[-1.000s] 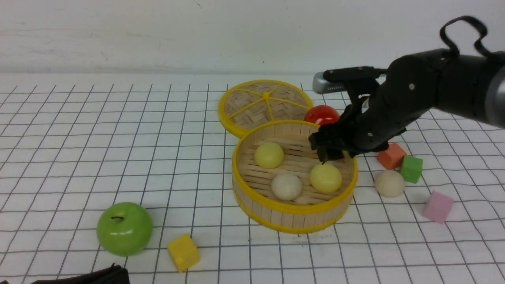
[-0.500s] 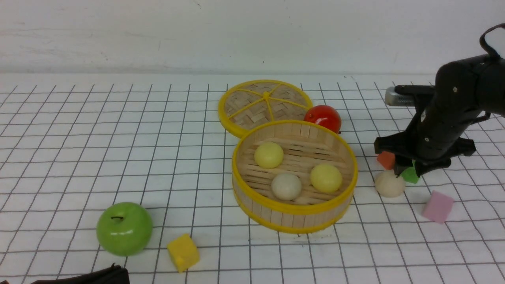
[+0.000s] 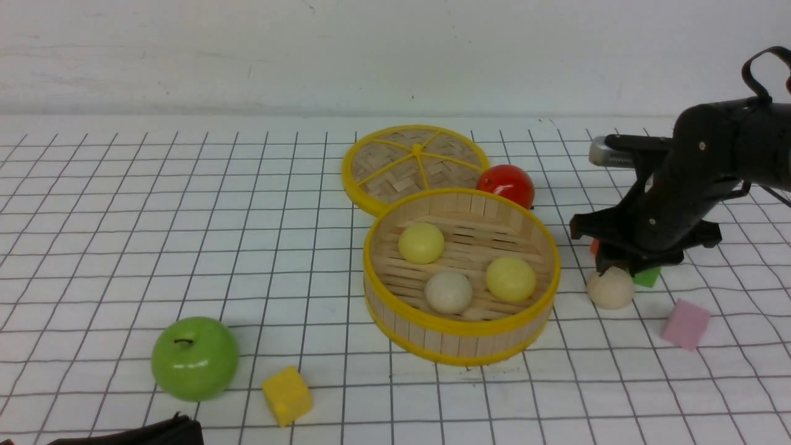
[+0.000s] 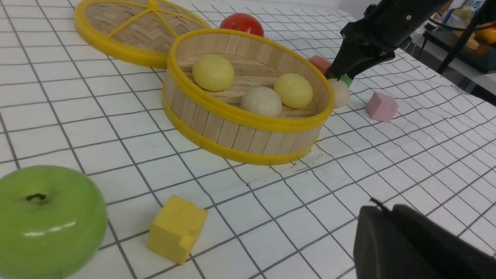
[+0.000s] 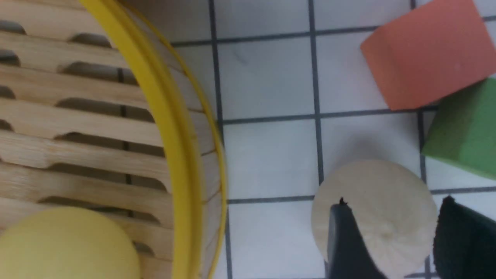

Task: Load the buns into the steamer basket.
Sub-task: Use the right arm to grab a steamed stuffed bun, then use the right arm to put the steamed stuffed bun into the steamer

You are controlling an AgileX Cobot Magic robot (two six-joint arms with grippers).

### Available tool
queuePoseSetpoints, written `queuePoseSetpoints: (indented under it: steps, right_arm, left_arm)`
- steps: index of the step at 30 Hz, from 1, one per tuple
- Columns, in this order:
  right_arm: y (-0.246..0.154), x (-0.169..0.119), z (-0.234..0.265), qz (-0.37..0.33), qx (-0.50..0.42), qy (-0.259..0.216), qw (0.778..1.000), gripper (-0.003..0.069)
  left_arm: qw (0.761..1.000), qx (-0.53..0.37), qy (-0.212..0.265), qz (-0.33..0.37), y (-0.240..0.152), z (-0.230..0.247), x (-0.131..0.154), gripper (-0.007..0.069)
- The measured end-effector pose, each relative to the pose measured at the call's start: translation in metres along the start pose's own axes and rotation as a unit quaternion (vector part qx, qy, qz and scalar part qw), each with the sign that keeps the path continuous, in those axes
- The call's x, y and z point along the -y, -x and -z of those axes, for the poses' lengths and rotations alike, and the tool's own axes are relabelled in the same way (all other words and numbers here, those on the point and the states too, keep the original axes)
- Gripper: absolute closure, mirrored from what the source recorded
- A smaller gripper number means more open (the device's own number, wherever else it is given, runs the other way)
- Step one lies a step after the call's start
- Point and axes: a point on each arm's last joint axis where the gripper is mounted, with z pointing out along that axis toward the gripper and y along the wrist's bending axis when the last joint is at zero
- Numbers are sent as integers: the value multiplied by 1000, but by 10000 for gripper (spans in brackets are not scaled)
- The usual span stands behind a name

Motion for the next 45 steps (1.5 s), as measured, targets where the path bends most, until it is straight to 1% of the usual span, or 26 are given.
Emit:
queuePoseSetpoints:
  steps: [4, 8, 11, 13, 15, 16, 17, 18, 19, 20, 22, 23, 24, 27, 28, 30, 32, 33, 34, 36, 37, 38, 39, 41, 42, 45]
  right_arm:
    - [-2, 1, -12, 4, -8, -5, 1000, 340]
    - [-2, 1, -14, 4, -7, -5, 1000, 340]
    - [-1, 1, -14, 5, -6, -5, 1000, 354]
    - [-1, 1, -14, 6, -4, -6, 1000, 393]
    - [-1, 2, -16, 11, -3, -9, 1000, 448]
    - [-1, 2, -16, 11, -3, -9, 1000, 454]
    - [-1, 3, -19, 16, -5, -12, 1000, 504]
    - [-1, 3, -19, 18, -5, -13, 1000, 510]
    - [-2, 3, -20, 23, -5, -14, 1000, 533]
    - [-2, 3, -20, 33, -6, -15, 999, 575]
    - [-2, 3, -20, 49, -9, -16, 999, 631]
    - [-2, 4, -17, 55, -12, -17, 998, 646]
    - [-2, 3, -17, 55, -11, -17, 998, 647]
    - [0, 2, 10, 58, 1, -12, 998, 648]
    - [0, 1, 9, 58, 0, -12, 998, 648]
    - [3, -6, 38, 69, 29, -2, 997, 648]
    - [3, -20, 61, 86, 62, 20, 994, 648]
    - [3, -25, 65, 90, 69, 29, 993, 648]
    - [3, -42, 77, 108, 101, 59, 987, 648]
    - [3, -52, 80, 117, 117, 75, 983, 648]
    - [3, -60, 79, 120, 131, 88, 980, 648]
    - [4, -74, 74, 133, 151, 107, 974, 648]
    - [4, -83, 63, 139, 163, 118, 970, 647]
    - [5, -94, 46, 142, 181, 126, 965, 644]
    - [6, -95, 41, 142, 184, 126, 964, 644]
    - [6, -103, 4, 141, 204, 124, 961, 626]
  left_arm:
    - [1000, 0, 0, 0, 0, 0, 0, 587]
    - [1000, 0, 0, 0, 0, 0, 0, 586]
    - [1000, 0, 0, 0, 0, 0, 0, 585]
    - [1000, 0, 0, 0, 0, 0, 0, 580]
    - [1000, 0, 0, 0, 0, 0, 0, 578]
    - [1000, 0, 0, 0, 0, 0, 0, 578]
    - [1000, 0, 0, 0, 0, 0, 0, 574]
    - [1000, 0, 0, 0, 0, 0, 0, 574]
    - [1000, 0, 0, 0, 0, 0, 0, 572]
    - [1000, 0, 0, 0, 0, 0, 0, 569]
    - [1000, 0, 0, 0, 0, 0, 0, 568]
    - [1000, 0, 0, 0, 0, 0, 0, 568]
    - [1000, 0, 0, 0, 0, 0, 0, 568]
    - [1000, 0, 0, 0, 0, 0, 0, 568]
    - [1000, 0, 0, 0, 0, 0, 0, 568]
    - [1000, 0, 0, 0, 0, 0, 0, 564]
    - [1000, 0, 0, 0, 0, 0, 0, 561]
    - [1000, 0, 0, 0, 0, 0, 0, 559]
    - [1000, 0, 0, 0, 0, 0, 0, 557]
    - [1000, -1, 0, 0, 0, 0, 0, 557]
    - [1000, -1, 0, 0, 0, 0, 0, 557]
    - [1000, -1, 0, 0, 0, 0, 0, 557]
    - [1000, -1, 0, 0, 0, 0, 0, 557]
    - [1000, -1, 0, 0, 0, 0, 0, 557]
    - [1000, -1, 0, 0, 0, 0, 0, 556]
    - [1000, -1, 0, 0, 0, 0, 0, 554]
